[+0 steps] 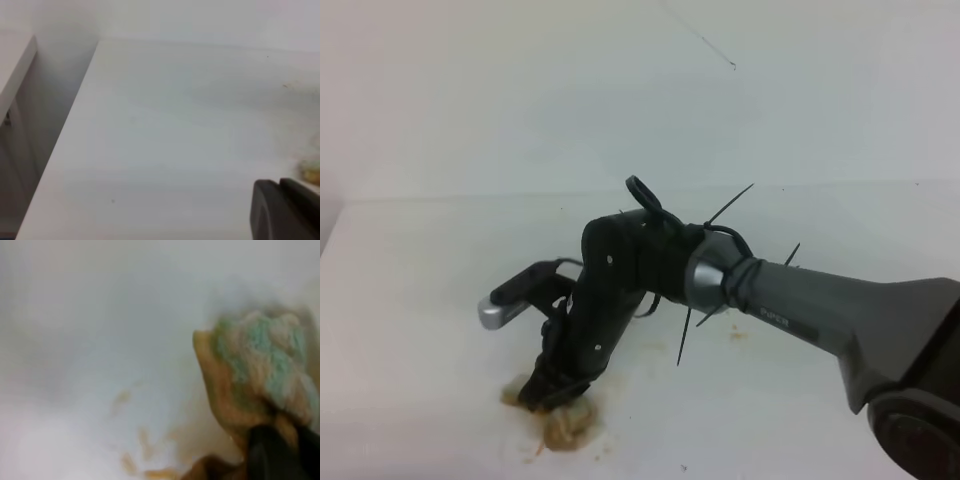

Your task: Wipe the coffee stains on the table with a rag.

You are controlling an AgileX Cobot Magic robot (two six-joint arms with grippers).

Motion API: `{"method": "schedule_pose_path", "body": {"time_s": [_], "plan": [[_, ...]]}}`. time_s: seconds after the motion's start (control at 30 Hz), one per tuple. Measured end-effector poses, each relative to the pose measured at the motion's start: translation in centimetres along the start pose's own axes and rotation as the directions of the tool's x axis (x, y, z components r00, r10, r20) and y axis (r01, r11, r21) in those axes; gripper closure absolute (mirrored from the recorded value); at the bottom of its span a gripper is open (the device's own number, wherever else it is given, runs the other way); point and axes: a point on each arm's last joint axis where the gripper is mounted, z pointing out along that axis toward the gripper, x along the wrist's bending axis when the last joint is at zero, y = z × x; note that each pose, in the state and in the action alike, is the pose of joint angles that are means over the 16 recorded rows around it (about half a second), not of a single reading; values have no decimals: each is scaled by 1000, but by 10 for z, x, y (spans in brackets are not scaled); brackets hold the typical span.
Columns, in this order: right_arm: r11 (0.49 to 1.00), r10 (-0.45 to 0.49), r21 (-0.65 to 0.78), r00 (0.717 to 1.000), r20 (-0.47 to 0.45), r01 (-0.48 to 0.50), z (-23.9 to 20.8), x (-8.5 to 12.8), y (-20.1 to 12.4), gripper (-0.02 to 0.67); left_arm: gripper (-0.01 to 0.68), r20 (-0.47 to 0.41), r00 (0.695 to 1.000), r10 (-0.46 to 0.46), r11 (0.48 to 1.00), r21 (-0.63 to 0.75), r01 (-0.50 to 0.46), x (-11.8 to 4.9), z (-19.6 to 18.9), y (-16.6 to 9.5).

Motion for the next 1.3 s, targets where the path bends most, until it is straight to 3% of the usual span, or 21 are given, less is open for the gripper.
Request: {"method": "schedule_pose_path", "body": {"time_s": [0.17,0.33,0.57,0.73,0.97,1.3], "plan": [[999,44,-19,996,82,-43,-8,-23,2,604,672,0,1000,0,1000,0,0,0,0,0],[994,108,-27,982,154,-105,-27,-60,-2,604,672,0,1000,0,1000,1,0,0,0,0],[977,209,-20,947,245,-210,-66,-115,-19,605,672,0,1000,0,1000,0,0,0,0,0],[966,258,-48,917,303,-256,-102,-139,-29,605,672,0,1000,0,1000,0,0,0,0,0],[960,276,-142,896,347,-241,-158,-138,-40,605,672,0,1000,0,1000,0,0,0,0,0],[924,325,-327,860,393,-200,-235,-100,-99,605,672,0,1000,0,1000,1,0,0,0,0]]}}
